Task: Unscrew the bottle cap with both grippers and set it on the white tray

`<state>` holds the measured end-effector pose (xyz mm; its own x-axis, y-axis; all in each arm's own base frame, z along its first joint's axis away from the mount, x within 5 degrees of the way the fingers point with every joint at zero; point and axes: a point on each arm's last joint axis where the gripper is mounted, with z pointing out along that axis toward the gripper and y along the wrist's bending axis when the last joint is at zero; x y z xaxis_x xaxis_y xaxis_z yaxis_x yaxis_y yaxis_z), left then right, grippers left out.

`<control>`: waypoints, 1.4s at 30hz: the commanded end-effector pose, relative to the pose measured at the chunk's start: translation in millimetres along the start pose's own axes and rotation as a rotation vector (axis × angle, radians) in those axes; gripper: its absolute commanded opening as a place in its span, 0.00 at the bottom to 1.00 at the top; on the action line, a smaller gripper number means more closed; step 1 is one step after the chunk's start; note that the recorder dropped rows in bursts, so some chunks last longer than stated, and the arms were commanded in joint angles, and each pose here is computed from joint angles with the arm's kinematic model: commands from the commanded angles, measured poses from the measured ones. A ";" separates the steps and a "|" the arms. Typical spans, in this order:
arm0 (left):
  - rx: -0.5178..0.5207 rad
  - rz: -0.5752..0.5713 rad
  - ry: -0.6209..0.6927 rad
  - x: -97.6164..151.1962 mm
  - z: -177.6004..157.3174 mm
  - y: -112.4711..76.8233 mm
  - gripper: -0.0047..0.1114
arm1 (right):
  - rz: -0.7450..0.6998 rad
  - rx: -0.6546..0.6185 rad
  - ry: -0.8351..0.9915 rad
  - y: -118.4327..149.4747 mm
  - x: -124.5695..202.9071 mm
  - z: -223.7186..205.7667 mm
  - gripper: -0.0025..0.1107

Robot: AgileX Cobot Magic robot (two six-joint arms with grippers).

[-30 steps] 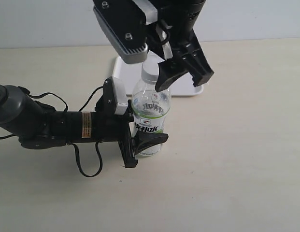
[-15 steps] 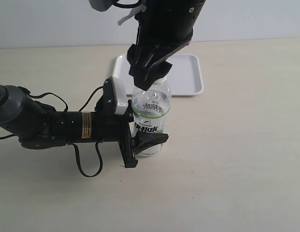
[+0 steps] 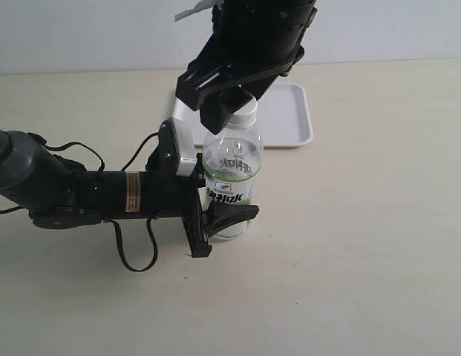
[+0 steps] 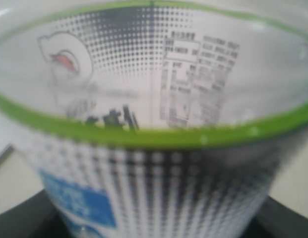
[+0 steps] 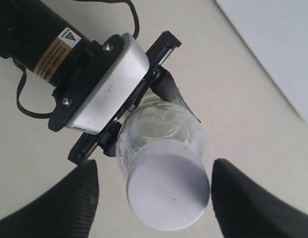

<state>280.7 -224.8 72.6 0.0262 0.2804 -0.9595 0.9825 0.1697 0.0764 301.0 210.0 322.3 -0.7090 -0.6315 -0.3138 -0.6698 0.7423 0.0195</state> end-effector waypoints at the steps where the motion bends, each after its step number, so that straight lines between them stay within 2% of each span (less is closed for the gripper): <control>1: 0.008 0.000 0.020 0.3 0.3 -1.9 0.04 | 0.004 0.003 -0.010 0.0 0.1 -1.8 0.52; 4: 0.008 0.000 0.020 0.3 0.3 -1.9 0.04 | 0.004 0.003 -0.010 0.0 0.1 -1.8 0.41; 11: 0.008 0.000 0.020 0.3 0.3 -1.9 0.04 | -0.004 0.003 -0.010 0.0 0.1 -1.8 0.08; 13: 0.008 0.000 0.020 0.3 0.3 -1.9 0.04 | -0.020 0.015 -0.008 -1.1 0.3 -1.8 0.02; 18: 0.008 0.000 0.020 0.3 0.3 -1.9 0.04 | -0.079 0.038 -0.004 -3.2 0.6 -1.9 0.02; 23: 0.008 0.000 0.020 0.3 0.3 -1.9 0.04 | -0.273 0.014 -0.007 -0.8 0.3 -1.8 0.02; 26: 0.008 0.000 0.020 0.3 0.3 -1.9 0.04 | -0.338 0.018 -0.005 -1.2 0.3 -1.8 0.02; 28: 0.008 0.000 0.020 0.3 0.3 -1.9 0.04 | -0.455 0.018 -0.004 -1.2 0.3 -1.8 0.02; 33: 0.009 0.000 0.018 0.1 0.4 -1.9 0.04 | -0.608 0.019 -0.003 -1.2 0.3 -1.8 0.02; 42: 0.002 -0.002 0.026 0.9 0.3 -1.3 0.04 | -1.044 0.024 0.005 -1.7 0.4 -1.8 0.02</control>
<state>280.4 -224.8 72.5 0.0278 0.2814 -0.9592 0.9831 0.1660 0.0772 300.7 208.9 322.8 0.1150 -0.9743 -0.1934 -0.9681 -0.0664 -0.2415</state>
